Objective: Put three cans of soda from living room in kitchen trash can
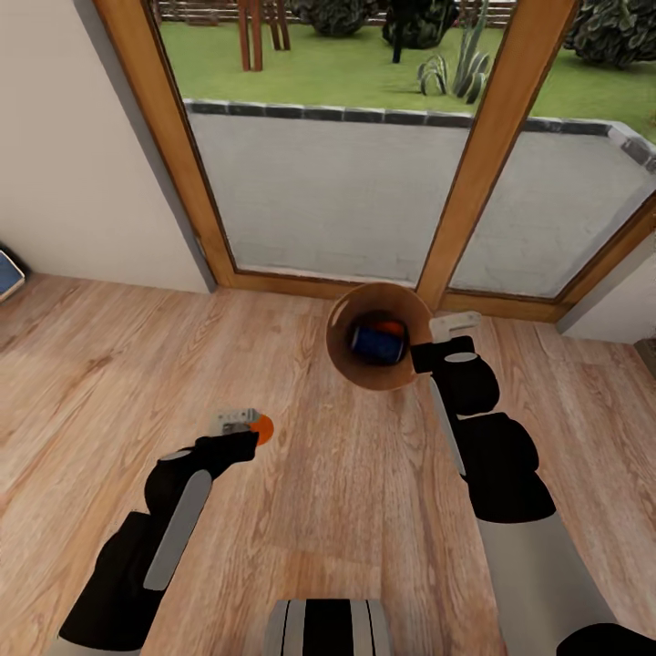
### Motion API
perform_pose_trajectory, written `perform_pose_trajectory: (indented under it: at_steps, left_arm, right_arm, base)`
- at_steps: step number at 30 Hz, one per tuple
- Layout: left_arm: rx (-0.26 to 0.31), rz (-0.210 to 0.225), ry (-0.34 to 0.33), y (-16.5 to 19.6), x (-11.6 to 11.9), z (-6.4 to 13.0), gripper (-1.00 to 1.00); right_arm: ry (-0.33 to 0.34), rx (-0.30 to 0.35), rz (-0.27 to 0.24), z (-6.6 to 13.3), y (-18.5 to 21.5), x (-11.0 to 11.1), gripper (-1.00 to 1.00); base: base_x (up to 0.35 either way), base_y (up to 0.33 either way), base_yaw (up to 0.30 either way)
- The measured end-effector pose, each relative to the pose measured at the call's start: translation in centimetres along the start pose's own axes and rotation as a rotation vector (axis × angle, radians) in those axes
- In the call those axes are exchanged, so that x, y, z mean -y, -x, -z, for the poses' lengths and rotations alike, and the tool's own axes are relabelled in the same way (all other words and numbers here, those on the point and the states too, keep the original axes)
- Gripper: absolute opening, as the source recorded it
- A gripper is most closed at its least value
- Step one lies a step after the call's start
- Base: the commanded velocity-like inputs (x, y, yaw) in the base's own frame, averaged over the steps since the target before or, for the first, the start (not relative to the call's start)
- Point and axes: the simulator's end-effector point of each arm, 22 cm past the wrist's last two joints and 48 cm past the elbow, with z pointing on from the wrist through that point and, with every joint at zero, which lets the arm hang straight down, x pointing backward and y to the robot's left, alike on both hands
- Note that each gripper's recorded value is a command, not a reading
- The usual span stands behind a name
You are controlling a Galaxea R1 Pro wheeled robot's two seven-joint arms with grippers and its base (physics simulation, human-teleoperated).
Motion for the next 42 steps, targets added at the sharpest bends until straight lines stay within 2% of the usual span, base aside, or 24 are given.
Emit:
perform_pose_trajectory:
  at_steps: [3,12,16,21,24,30,37,42]
  left_arm:
    - [-0.011,-0.003,-0.044,-0.6,0.6,0.0,-1.00]
    - [-0.074,-0.048,-0.047,-1.2,0.1,0.1,-1.00]
    - [-0.079,-0.063,-0.050,0.5,0.4,0.8,-1.00]
    - [-0.062,-0.070,-0.062,2.8,0.9,1.7,-1.00]
    - [-0.051,-0.078,-0.104,3.9,1.4,2.3,-1.00]
    - [-0.032,-0.088,-0.130,6.0,1.6,3.3,-1.00]
    - [-0.018,-0.095,-0.203,8.3,3.3,4.8,-1.00]
    - [-0.002,-0.103,-0.250,10.4,4.4,6.0,-1.00]
  right_arm:
    - [0.002,-0.004,0.001,-0.1,-0.2,-0.1,-1.00]
    - [-0.035,-0.014,0.033,-0.1,-0.9,0.3,-1.00]
    - [-0.033,-0.029,0.037,0.3,-1.0,0.4,-1.00]
    - [-0.029,-0.042,0.042,0.8,-1.0,0.5,-1.00]
    - [-0.033,-0.043,0.045,1.2,-0.5,0.8,-1.00]
    - [-0.038,-0.052,0.050,1.8,0.1,1.2,-1.00]
    - [-0.066,-0.061,0.072,2.5,0.9,2.2,-1.00]
    - [-0.043,-0.069,0.062,3.0,1.4,2.0,-1.00]
  base:
    - [0.000,0.000,0.000]
    - [0.000,0.000,0.000]
    - [0.000,0.000,0.000]
    - [0.000,0.000,0.000]
    - [0.000,0.000,0.000]
    - [0.000,0.000,0.000]
    - [0.000,0.000,0.000]
    - [0.000,0.000,0.000]
